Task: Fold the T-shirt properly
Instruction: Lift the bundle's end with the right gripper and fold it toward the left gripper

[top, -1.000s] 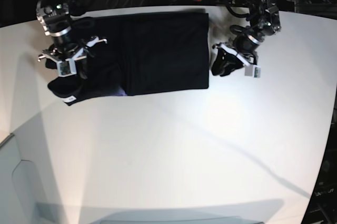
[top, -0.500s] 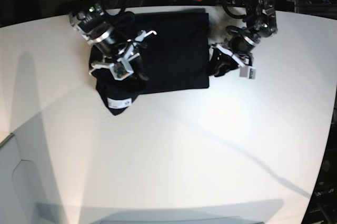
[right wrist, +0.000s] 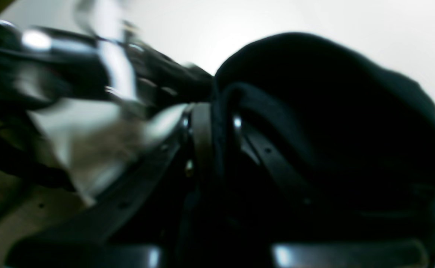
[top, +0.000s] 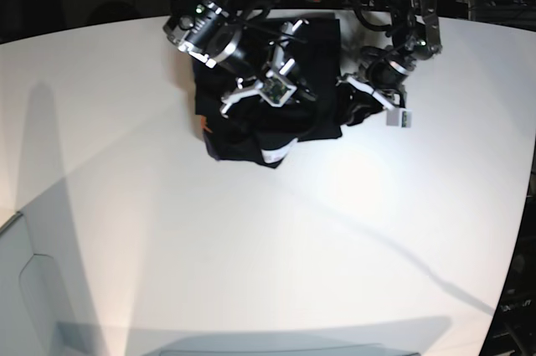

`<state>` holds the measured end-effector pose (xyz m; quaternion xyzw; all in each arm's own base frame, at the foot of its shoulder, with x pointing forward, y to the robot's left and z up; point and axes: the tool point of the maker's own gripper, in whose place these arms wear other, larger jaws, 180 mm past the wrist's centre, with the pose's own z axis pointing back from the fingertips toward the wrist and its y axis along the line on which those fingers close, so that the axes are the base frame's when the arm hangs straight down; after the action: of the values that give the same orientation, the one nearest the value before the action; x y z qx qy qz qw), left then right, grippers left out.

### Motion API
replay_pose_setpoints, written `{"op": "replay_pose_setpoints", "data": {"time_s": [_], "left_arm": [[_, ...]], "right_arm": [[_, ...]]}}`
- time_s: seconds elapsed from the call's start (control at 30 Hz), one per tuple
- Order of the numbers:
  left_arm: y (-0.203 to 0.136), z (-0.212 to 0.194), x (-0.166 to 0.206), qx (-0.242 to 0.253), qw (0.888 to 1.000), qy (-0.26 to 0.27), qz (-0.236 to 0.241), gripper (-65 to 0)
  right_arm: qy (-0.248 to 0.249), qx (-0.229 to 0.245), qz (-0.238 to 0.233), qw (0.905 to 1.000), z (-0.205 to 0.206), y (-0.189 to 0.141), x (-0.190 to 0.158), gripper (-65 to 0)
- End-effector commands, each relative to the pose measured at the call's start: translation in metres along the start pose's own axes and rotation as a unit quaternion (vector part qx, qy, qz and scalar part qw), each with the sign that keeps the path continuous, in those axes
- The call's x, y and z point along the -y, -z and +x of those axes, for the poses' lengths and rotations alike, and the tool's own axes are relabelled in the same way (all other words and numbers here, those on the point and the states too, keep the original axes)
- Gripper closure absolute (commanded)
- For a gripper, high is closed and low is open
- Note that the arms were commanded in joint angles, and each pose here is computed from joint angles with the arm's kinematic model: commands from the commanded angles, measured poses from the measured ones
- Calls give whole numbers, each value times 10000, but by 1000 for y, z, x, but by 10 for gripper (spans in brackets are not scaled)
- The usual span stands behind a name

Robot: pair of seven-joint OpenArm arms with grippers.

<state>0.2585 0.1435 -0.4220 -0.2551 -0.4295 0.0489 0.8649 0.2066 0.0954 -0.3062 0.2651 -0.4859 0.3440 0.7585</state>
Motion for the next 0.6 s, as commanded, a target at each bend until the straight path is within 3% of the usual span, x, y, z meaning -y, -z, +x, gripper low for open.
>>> {"op": "replay_pose_setpoints", "data": {"time_s": [0.0, 0.2, 0.4, 0.57], "left_arm": [[-3, -8, -11, -243, 9994, 73, 244, -175], [-3, -8, -11, -238, 9994, 67, 257, -175], [-4, -7, -13, -223, 9993, 73, 276, -175], [-6, -4, -13, -203, 9994, 112, 274, -175]], "right_arm": [[67, 299, 65, 9995, 14, 2, -4, 0], [157, 15, 361, 9992, -7, 23, -12, 0], [43, 95, 788, 9968, 1, 30, -43, 0], [-15, -12, 922, 9957, -5, 42, -44, 0]]}}
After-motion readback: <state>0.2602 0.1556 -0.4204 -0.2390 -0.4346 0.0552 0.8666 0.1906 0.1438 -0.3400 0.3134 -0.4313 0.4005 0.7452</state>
